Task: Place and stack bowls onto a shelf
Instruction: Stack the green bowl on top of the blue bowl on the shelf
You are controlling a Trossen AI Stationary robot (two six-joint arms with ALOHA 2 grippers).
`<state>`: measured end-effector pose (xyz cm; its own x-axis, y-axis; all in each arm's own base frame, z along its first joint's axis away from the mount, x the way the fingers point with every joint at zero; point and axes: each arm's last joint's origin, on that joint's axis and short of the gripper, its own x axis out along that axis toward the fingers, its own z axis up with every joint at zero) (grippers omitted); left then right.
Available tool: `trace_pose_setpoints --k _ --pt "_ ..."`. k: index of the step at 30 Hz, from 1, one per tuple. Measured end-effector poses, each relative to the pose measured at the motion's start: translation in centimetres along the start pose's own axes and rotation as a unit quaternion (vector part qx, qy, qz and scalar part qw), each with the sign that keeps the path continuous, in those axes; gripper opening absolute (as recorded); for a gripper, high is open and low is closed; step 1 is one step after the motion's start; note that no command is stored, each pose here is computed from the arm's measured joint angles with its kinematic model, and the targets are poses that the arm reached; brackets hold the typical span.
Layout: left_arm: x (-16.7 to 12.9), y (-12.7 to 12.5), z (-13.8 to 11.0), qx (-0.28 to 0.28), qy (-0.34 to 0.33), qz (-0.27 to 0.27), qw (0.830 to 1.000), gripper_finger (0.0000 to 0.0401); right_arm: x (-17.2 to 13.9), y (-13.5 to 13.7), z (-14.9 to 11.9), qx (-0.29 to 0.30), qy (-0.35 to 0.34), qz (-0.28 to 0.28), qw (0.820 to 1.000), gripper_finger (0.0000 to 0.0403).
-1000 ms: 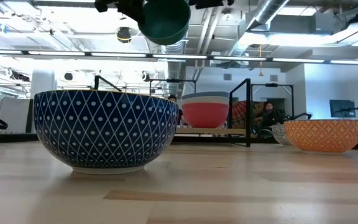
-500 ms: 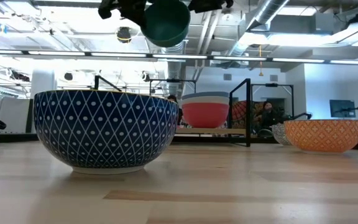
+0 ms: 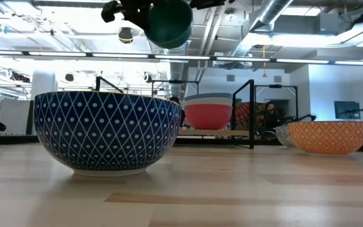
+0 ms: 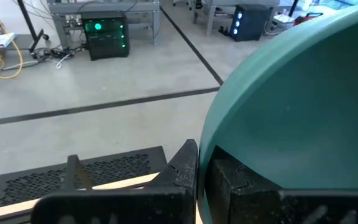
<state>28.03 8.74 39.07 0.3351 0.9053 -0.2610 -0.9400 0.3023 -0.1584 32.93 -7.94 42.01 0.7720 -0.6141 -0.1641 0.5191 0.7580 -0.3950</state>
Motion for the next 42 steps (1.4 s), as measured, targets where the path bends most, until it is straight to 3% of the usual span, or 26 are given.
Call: trace_pose_setpoints --k 12,23,27,35,42 --pt "1.2 0.7 0.2 -0.013 0.0 0.025 1.0 0.0 -0.5 1.0 0.3 -0.033 -0.013 0.028 0.999 0.0235" --pt "1.0 -0.4 1.0 0.01 -0.003 -0.069 0.998 0.0 2.1 -1.4 -1.4 -0.021 0.027 -0.021 0.999 0.0232" --pt "0.9 -0.5 0.9 0.008 0.008 -0.096 0.995 0.0001 2.2 -1.6 -1.6 0.001 0.038 -0.039 0.999 0.0191" --pt "0.9 -0.9 0.7 -0.018 0.024 -0.123 0.992 0.0017 2.6 -3.2 -2.3 0.018 0.059 -0.085 0.994 0.0026" --pt "0.9 -1.2 0.8 -0.009 0.037 -0.168 0.985 0.0116 3.1 -4.3 -3.0 0.02 0.067 -0.061 0.996 0.0025"
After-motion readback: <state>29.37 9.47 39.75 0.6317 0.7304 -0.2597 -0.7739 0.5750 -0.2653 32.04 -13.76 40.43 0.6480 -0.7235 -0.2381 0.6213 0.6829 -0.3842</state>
